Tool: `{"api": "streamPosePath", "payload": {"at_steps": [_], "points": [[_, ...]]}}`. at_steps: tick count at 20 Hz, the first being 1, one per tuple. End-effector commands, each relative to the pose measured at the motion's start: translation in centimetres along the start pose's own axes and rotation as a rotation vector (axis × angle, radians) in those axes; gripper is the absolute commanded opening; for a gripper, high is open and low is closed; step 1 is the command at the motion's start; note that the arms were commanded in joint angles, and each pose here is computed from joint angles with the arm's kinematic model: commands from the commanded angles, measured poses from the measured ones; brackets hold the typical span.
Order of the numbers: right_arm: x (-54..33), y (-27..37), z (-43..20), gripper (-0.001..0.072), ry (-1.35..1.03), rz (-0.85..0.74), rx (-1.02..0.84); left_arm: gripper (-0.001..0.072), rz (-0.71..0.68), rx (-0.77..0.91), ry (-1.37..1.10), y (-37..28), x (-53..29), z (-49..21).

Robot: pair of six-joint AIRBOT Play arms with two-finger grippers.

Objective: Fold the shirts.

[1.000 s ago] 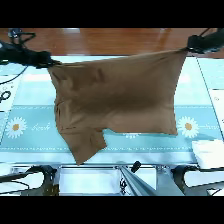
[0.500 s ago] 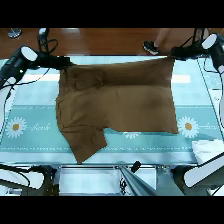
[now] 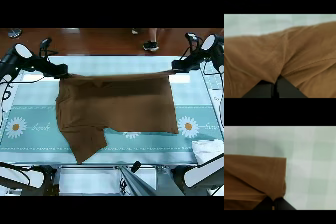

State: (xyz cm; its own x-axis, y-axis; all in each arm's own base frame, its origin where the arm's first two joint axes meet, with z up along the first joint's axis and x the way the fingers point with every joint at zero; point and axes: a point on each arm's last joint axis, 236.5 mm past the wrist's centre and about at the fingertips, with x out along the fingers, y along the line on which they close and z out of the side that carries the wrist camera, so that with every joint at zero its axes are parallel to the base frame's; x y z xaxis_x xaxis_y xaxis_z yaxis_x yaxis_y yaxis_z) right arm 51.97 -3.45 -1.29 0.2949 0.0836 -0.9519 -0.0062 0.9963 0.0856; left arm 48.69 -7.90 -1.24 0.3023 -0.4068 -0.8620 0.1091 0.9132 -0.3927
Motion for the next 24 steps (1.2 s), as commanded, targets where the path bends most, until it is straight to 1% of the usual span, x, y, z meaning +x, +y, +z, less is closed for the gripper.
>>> {"api": "streamPosePath", "payload": {"at_steps": [1, 4, 7, 8, 9, 10, 11, 12, 14, 17, 18, 19, 20, 22, 24], "points": [[-0.3, 0.9, -4.1, 0.0033, 0.163, 0.026, 0.013, 0.0023, -0.034, -0.092, 0.211, 0.1, 0.4, -5.3], [0.8, 1.1, -5.8, 0.0033, 0.215, 0.037, 0.033, 0.0022, -0.034, -0.140, 0.279, 0.5, 2.0, -7.7], [1.9, 1.3, -7.6, 0.0032, 0.270, 0.047, 0.037, 0.0023, -0.032, -0.166, 0.291, 0.9, 2.4, -8.1], [2.0, 1.3, -7.8, 0.0036, 0.275, 0.051, 0.038, 0.0044, -0.032, -0.166, 0.290, 0.9, 2.3, -8.0], [1.9, 1.4, -7.8, 0.0089, 0.274, 0.052, 0.037, 0.0193, -0.034, -0.168, 0.294, 0.9, 2.2, -8.1], [1.8, 1.5, -7.8, 0.0302, 0.275, 0.063, 0.013, 0.0373, -0.040, -0.168, 0.304, 0.7, 2.0, -8.3], [1.3, 1.8, -8.2, 0.0494, 0.288, 0.084, -0.026, 0.0389, -0.043, -0.165, 0.313, 0.6, 1.7, -8.5], [0.5, 2.0, -8.7, 0.0513, 0.308, 0.092, -0.051, 0.0390, -0.045, -0.164, 0.320, 0.6, 1.1, -8.7], [-1.6, 1.9, -8.6, 0.0513, 0.286, 0.095, -0.037, 0.0390, -0.056, -0.156, 0.321, 0.3, -0.7, -8.9], [-5.2, -0.6, -9.6, 0.0516, 0.268, 0.059, 0.010, 0.0392, -0.067, -0.141, 0.327, -0.1, -4.0, -10.1], [-5.7, -1.2, -10.4, 0.0541, 0.262, 0.069, 0.040, 0.0404, -0.067, -0.143, 0.324, -0.1, -4.8, -11.1], [-6.0, -1.5, -11.8, 0.0599, 0.270, 0.102, 0.075, 0.0497, -0.068, -0.151, 0.326, 0.0, -5.3, -12.8], [-5.9, -1.5, -13.3, 0.0603, 0.282, 0.144, 0.109, 0.0545, -0.066, -0.172, 0.331, 0.3, -5.6, -14.8], [-5.4, -1.5, -16.2, 0.0599, 0.291, 0.223, 0.177, 0.0545, -0.075, -0.230, 0.352, 0.9, -5.6, -19.8], [-4.9, -1.8, -17.9, 0.0598, 0.280, 0.240, 0.232, 0.0545, -0.112, -0.255, 0.381, 0.7, -5.5, -25.1]]}}
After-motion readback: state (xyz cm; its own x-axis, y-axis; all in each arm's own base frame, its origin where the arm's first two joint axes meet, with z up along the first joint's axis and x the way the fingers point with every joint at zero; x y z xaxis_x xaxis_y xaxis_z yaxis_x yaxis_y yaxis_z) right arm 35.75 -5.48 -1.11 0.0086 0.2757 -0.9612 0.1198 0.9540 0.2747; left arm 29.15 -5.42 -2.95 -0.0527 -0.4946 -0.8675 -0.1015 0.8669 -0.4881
